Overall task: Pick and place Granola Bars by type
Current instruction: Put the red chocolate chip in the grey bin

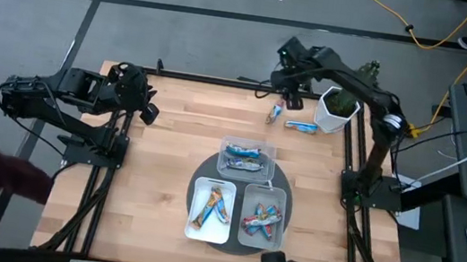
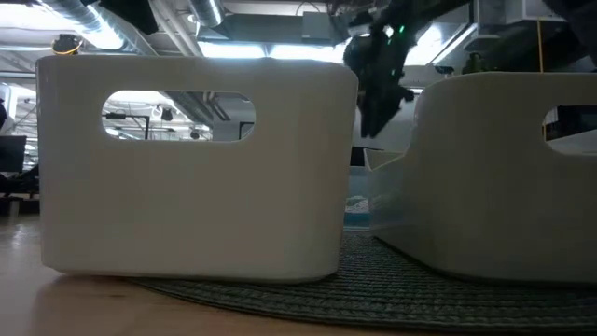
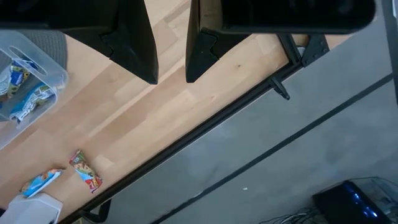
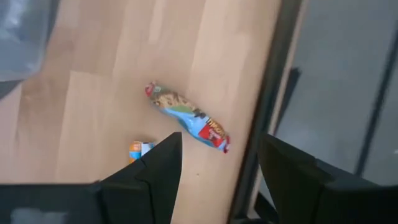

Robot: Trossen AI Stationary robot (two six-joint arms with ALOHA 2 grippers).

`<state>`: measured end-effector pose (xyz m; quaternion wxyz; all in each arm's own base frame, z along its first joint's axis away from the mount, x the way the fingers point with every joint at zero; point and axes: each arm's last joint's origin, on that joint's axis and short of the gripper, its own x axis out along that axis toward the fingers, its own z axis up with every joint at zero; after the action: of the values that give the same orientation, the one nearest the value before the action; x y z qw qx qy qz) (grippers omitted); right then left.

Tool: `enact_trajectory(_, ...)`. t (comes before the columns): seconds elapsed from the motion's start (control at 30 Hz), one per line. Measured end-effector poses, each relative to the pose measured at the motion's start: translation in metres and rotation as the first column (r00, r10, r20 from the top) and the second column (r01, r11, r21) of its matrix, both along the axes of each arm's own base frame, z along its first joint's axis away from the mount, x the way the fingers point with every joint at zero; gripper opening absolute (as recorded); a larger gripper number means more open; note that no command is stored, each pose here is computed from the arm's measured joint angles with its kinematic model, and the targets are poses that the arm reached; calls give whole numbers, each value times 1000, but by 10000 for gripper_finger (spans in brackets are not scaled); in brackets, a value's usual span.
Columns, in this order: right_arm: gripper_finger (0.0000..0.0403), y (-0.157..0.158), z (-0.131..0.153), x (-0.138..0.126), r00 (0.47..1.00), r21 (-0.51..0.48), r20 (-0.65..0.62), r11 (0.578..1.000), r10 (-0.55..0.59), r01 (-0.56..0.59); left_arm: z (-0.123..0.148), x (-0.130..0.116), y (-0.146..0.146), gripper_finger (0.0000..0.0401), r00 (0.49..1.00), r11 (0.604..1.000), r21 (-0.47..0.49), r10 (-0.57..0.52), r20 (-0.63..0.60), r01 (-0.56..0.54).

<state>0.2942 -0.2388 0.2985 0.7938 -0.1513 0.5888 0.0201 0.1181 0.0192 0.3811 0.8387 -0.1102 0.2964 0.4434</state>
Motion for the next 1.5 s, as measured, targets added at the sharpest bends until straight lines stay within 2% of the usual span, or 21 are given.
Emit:
enact_trajectory(0.23,210,-16,-35,8,999,86,-54,996,-6,10,0,0,0,74,1000,1000,-8,-6,0,6)
enact_trajectory(0.57,210,-11,-87,4,984,199,-156,978,91,-59,0,0,0,74,999,1000,11,-22,-24,22)
enact_trajectory(0.63,210,-11,-96,3,978,186,-167,978,125,-93,0,0,0,74,1000,1000,23,-16,-26,16)
enact_trajectory(0.73,210,-17,-103,7,980,72,-167,993,105,-94,0,0,0,74,1000,999,32,-10,-27,11)
enact_trajectory(0.83,212,-22,-103,12,989,22,-117,995,95,-93,0,0,0,74,999,999,35,-14,-32,16)
enact_trajectory(0.97,243,-22,-102,16,992,24,-62,994,107,-106,0,0,0,74,999,999,33,-16,-32,17)
enact_trajectory(1.17,308,-18,-105,15,990,45,-81,992,120,-116,0,0,0,74,999,999,35,-24,-41,25)
enact_trajectory(1.4,318,-10,-130,4,977,95,-135,984,165,-153,0,-1,0,74,998,999,44,-27,-51,29)
enact_trajectory(1.5,313,-8,-143,2,975,62,-142,985,170,-163,0,-1,0,74,998,998,46,-29,-54,31)
